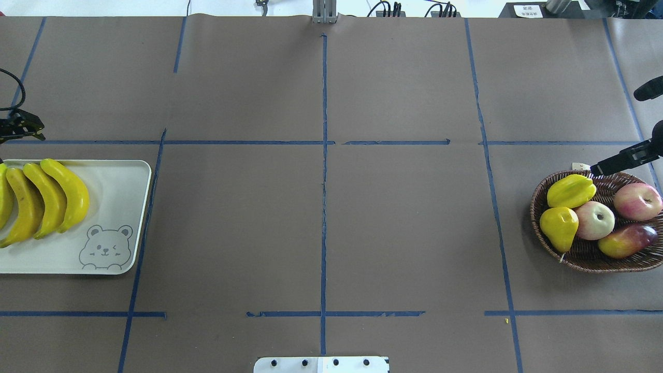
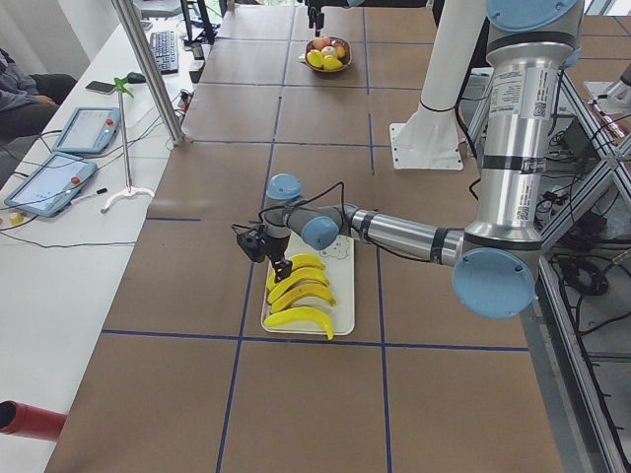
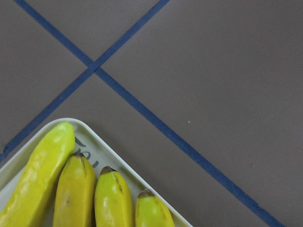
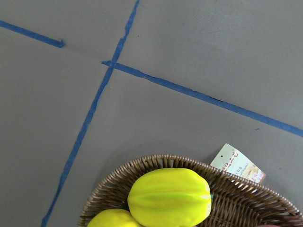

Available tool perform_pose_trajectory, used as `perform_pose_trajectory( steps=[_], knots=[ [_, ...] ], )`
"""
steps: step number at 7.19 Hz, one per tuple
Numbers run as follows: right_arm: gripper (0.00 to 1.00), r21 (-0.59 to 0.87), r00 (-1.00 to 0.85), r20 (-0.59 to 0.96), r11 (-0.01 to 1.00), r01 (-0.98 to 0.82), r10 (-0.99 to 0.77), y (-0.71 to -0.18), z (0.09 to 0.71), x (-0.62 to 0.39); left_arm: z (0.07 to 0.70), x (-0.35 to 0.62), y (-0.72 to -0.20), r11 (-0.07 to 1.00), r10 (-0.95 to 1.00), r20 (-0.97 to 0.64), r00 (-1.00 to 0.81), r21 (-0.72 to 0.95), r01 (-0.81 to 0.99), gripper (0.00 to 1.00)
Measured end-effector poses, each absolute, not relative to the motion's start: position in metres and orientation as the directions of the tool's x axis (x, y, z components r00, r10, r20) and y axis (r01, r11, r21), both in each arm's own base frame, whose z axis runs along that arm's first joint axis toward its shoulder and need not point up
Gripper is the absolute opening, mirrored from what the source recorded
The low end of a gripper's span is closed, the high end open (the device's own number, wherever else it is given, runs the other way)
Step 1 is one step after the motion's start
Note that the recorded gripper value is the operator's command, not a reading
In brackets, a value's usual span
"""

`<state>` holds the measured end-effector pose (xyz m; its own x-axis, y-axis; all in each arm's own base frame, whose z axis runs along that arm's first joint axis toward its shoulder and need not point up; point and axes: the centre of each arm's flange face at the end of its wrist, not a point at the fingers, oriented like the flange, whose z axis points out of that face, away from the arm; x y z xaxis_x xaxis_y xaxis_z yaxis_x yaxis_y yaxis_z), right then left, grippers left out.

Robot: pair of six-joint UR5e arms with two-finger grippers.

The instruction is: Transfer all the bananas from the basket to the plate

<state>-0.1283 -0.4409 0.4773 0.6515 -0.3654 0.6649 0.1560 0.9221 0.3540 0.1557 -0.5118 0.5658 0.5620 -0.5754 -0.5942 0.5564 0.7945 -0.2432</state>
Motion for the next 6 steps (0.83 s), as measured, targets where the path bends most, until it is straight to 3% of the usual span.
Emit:
perform_pose_trajectory(
  steps=[3,6],
  knots=[
    [1.00,0.373,0.674,0.606,0.899,0.229,-0.423,-0.434,0.516,-0.068,0.581,0.092,-0.488,0.957,-0.242,-0.669,0.702,-0.044,0.287,1.00],
    [0.99,0.296,0.698,0.569,0.901,0.318,-0.434,-0.410,0.566,0.026,0.570,0.003,-0.475,0.993,0.096,-0.578,0.810,0.112,-0.038,1.00]
  ],
)
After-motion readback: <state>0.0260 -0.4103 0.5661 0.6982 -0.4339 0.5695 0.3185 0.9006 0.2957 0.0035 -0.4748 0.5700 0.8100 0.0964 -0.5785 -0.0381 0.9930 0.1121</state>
